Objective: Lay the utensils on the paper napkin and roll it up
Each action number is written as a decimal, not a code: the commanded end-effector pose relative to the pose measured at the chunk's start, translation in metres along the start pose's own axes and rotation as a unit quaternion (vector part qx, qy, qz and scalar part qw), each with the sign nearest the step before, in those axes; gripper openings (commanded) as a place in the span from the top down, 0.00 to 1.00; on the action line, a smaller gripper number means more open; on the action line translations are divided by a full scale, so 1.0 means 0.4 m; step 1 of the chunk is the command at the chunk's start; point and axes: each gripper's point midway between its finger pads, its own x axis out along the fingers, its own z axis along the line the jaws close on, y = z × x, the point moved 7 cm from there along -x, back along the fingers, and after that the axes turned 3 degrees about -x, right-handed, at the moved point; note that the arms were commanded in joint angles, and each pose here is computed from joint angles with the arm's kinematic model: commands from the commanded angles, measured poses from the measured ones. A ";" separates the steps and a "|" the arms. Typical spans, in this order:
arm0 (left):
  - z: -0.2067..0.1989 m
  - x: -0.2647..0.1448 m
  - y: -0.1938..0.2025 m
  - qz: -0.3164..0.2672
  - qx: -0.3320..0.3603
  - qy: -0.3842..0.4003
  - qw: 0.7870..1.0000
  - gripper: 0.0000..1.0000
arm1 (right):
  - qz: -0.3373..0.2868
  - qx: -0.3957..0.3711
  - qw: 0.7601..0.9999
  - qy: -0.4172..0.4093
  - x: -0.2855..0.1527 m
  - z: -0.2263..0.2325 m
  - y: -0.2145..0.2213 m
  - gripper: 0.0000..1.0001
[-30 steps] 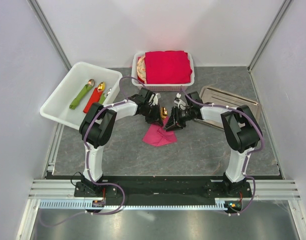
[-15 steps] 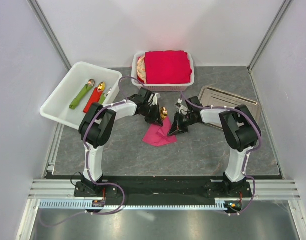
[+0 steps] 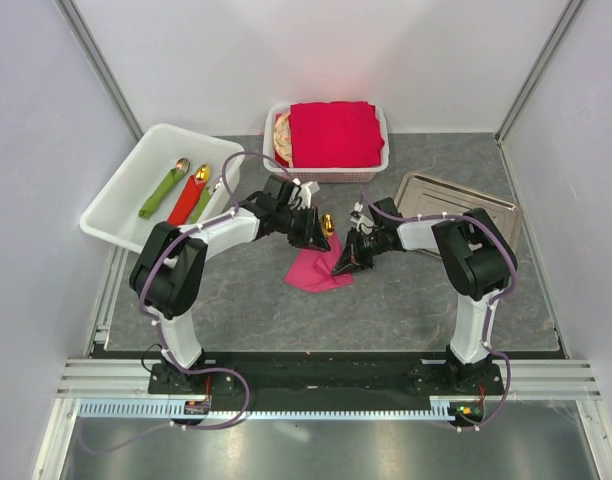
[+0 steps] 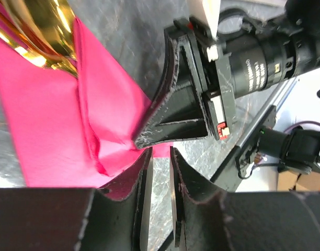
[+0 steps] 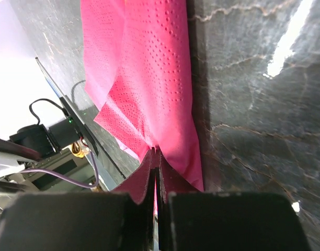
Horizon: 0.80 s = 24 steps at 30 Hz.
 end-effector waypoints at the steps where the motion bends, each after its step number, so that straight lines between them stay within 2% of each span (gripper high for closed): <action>1: -0.002 0.023 0.027 0.011 -0.024 0.018 1.000 0.74 | -0.013 0.011 0.999 0.040 0.021 -0.032 0.016 1.00; 8: 0.044 0.073 0.037 0.030 -0.022 -0.001 0.999 0.77 | -0.011 0.019 0.999 0.041 0.020 -0.031 0.026 1.00; 15: 0.118 0.107 0.053 0.066 -0.019 -0.058 0.996 0.82 | -0.013 -0.004 1.000 0.016 -0.005 0.010 0.029 1.00; 18: 0.140 0.113 0.070 0.086 -0.008 -0.072 0.994 0.83 | -0.018 -0.026 0.999 -0.007 -0.028 0.051 0.022 0.95; 22: 0.149 0.108 0.075 0.099 0.026 -0.072 0.992 0.81 | -0.056 -0.063 0.996 -0.032 -0.072 0.125 -0.025 0.87; 24: 0.153 0.106 0.072 0.105 0.044 -0.073 0.991 0.79 | -0.068 -0.071 0.995 -0.031 -0.080 0.138 -0.039 0.87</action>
